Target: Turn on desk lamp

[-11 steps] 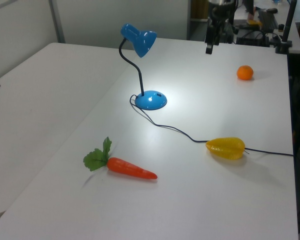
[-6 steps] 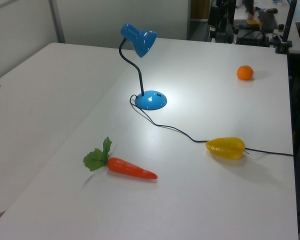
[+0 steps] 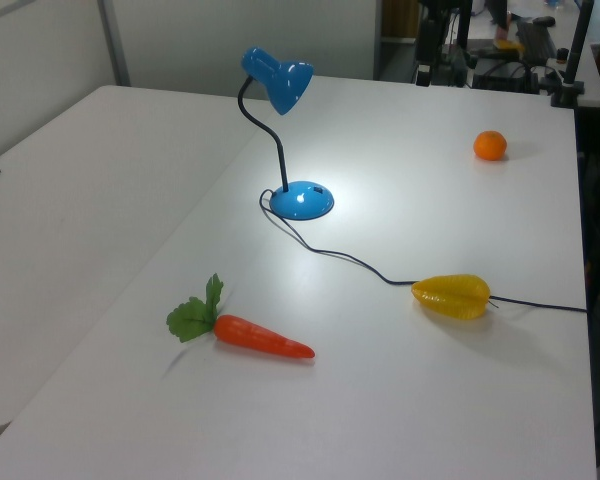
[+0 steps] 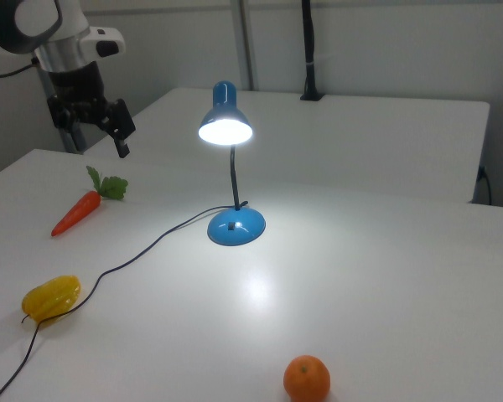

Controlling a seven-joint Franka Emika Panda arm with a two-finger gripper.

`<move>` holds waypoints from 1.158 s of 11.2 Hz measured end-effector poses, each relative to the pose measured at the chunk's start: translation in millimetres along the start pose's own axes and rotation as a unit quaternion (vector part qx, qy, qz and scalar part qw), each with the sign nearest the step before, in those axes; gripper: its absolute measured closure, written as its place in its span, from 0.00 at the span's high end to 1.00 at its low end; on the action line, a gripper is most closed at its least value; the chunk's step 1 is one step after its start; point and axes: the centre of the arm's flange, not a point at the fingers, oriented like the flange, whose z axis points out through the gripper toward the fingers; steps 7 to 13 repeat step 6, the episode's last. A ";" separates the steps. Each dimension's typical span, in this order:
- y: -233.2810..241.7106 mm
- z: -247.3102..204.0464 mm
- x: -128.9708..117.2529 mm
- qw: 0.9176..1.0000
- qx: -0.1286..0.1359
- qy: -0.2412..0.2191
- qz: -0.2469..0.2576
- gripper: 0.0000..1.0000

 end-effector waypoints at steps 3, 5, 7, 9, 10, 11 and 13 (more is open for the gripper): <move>15.3 6.0 7.2 0.998 -0.002 0.010 -0.055 1.00; 18.9 6.2 7.3 0.998 -0.002 0.010 -0.057 1.00; 18.8 6.2 7.3 0.998 -0.002 0.010 -0.057 1.00; 18.8 6.2 7.3 0.998 -0.002 0.010 -0.057 1.00; 18.8 6.2 7.3 0.998 -0.002 0.010 -0.057 1.00; 18.8 6.2 7.3 0.998 -0.002 0.010 -0.057 1.00; 18.8 6.2 7.3 0.998 -0.002 0.010 -0.057 1.00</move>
